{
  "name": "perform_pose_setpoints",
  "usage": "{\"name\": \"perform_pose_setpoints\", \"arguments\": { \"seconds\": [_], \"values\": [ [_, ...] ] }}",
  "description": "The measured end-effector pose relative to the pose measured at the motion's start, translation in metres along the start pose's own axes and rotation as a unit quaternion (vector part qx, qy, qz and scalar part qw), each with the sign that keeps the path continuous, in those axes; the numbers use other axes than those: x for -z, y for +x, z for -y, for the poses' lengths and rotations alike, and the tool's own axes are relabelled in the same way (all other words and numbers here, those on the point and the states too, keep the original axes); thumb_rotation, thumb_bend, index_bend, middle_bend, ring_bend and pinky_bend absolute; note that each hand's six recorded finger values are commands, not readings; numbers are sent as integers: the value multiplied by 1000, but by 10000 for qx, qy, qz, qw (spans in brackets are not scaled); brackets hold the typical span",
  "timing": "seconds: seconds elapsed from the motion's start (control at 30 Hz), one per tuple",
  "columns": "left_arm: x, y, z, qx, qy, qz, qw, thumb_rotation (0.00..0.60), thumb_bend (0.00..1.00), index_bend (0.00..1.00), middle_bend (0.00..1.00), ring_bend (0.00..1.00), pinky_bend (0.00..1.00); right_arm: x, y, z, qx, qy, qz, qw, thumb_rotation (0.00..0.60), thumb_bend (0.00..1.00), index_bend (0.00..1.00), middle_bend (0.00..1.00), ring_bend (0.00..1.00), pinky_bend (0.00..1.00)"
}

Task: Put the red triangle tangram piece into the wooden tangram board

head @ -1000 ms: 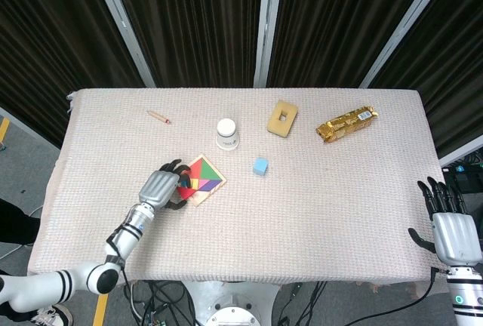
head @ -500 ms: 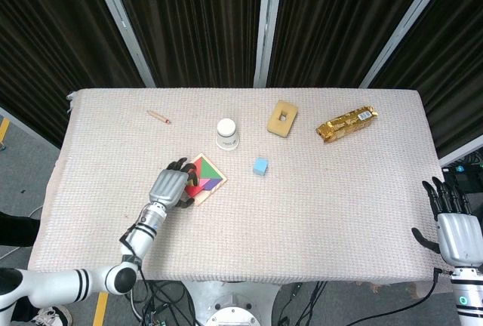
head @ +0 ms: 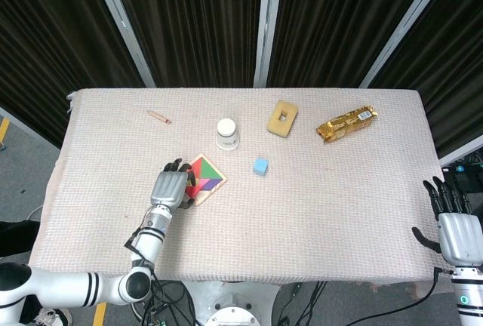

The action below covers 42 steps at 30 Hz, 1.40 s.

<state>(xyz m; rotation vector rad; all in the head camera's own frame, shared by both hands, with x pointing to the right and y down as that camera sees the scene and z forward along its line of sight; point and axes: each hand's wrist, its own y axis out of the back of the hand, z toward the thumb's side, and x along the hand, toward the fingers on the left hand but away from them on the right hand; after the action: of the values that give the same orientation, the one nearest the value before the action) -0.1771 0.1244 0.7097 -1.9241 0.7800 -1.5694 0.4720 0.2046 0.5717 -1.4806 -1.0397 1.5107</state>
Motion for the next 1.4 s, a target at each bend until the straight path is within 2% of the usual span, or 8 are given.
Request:
{"name": "perform_pose_setpoints", "arguments": {
  "seconds": [0.2,0.4,0.8,1.17,1.4],
  "values": [
    [-11,-1,6,142,-241,-72,9996,600,311,554,195,25,118,-1,-1,0,16,-16,-28,10000,600,109,0,0,0,0],
    [-18,1,7,109,-331,-175,9992,600,312,559,198,26,112,1,-1,1,3,-13,3,10000,600,114,0,0,0,0],
    [-25,4,11,109,-88,-253,9996,600,312,563,198,25,103,5,1,3,-14,-25,44,10000,600,115,0,0,0,0],
    [-26,5,16,153,-90,-254,9995,600,312,563,200,25,103,7,2,4,-48,-37,71,10000,600,115,0,0,0,0],
    [-27,4,17,192,-139,-230,9995,600,312,493,200,26,103,6,1,4,-47,-39,65,10000,600,115,0,0,0,0]
  ]
}}
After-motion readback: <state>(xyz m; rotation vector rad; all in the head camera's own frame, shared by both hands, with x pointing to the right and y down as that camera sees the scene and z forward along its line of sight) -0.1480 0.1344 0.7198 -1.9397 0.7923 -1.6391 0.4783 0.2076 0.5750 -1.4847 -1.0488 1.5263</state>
